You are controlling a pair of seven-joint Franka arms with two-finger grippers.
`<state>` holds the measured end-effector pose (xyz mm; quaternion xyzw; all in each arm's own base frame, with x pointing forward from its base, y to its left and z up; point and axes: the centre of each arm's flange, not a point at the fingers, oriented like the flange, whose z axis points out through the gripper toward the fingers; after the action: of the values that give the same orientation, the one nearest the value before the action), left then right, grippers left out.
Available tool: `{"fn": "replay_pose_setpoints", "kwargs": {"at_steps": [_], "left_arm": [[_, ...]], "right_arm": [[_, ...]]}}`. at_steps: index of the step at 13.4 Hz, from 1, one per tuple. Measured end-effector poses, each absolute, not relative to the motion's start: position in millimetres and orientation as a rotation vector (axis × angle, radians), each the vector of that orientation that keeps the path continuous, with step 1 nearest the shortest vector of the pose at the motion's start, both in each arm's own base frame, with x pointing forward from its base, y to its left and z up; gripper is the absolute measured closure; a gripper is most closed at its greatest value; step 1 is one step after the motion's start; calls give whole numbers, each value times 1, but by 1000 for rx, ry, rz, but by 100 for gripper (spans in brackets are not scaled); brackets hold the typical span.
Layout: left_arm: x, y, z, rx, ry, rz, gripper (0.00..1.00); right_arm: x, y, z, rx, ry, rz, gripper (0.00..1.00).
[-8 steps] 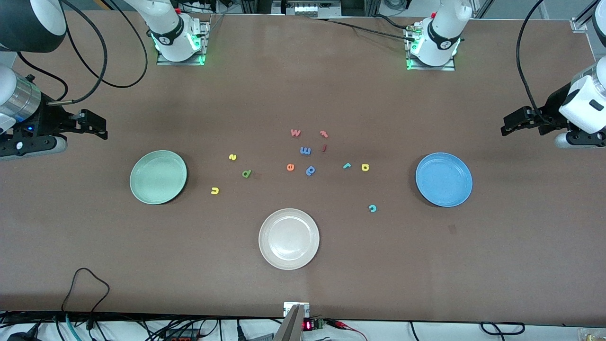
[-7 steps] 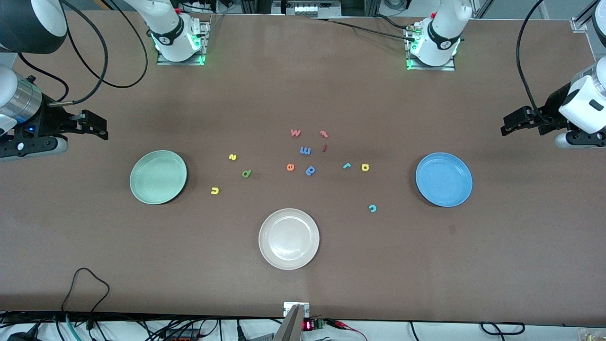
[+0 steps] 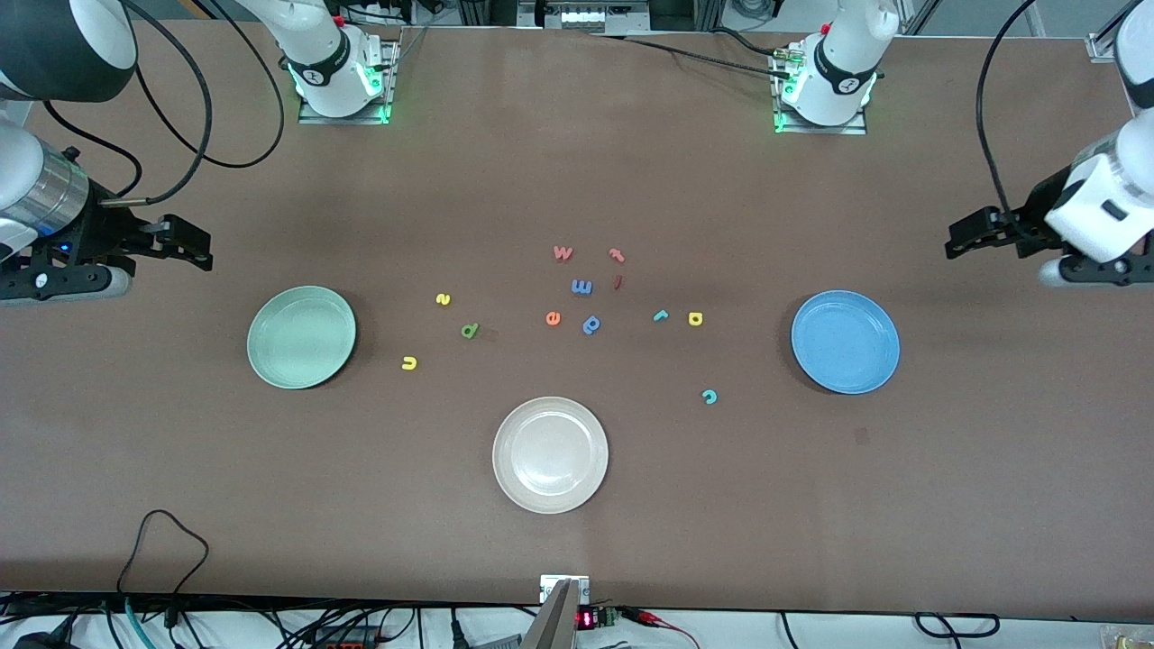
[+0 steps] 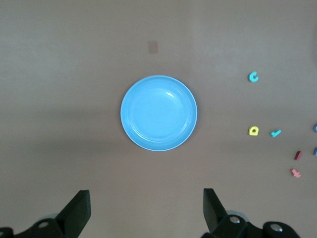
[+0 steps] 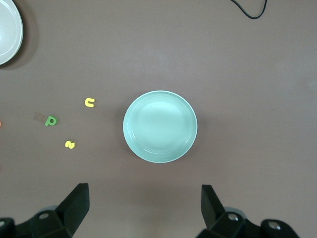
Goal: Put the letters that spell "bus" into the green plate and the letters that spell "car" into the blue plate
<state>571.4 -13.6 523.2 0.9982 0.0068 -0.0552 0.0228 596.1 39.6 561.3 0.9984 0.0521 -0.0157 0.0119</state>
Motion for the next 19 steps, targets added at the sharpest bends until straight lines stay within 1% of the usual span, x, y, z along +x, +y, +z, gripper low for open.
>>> {"fn": "replay_pose_setpoints", "kwargs": {"at_steps": [3,6,7,8,9,10,11,12,13,14,15,16,17,18,19], "left_arm": [[607,-82,431,3088,-142,-233,0],[635,-144,344,3081,-263,-258,0],[643,-157,323,3079,-286,-253,2],[651,-168,305,3077,-304,-244,6],[657,-180,289,3075,-317,-229,6],[662,-192,274,3075,-320,-206,12],[665,-206,259,3077,-312,-178,16],[666,-222,244,3077,-304,-143,16],[665,-237,229,3077,-288,-112,24],[662,-251,214,3078,-267,-91,28],[660,-258,201,3079,-252,-80,30],[660,-262,189,3078,-249,-71,35],[659,-265,180,3077,-250,-64,35],[659,-266,172,3076,-250,-56,41],[659,-266,168,3076,-246,-50,41]], "right_arm": [[599,39,553,3113,161,-71,0],[609,52,512,3105,199,-184,0],[613,63,493,3098,228,-231,0],[616,78,475,3090,264,-275,0],[618,96,457,3079,303,-310,0],[620,113,440,3072,335,-322,0],[624,127,423,3070,350,-305,0],[627,137,405,3075,348,-268,0],[628,145,387,3081,332,-222,0],[627,151,367,3088,313,-180,0],[624,158,350,3095,297,-143,0],[620,166,333,3101,274,-108,0],[617,171,316,3109,242,-76,0],[615,175,299,3115,214,-51,0],[613,179,283,3120,198,-31,0]]}}
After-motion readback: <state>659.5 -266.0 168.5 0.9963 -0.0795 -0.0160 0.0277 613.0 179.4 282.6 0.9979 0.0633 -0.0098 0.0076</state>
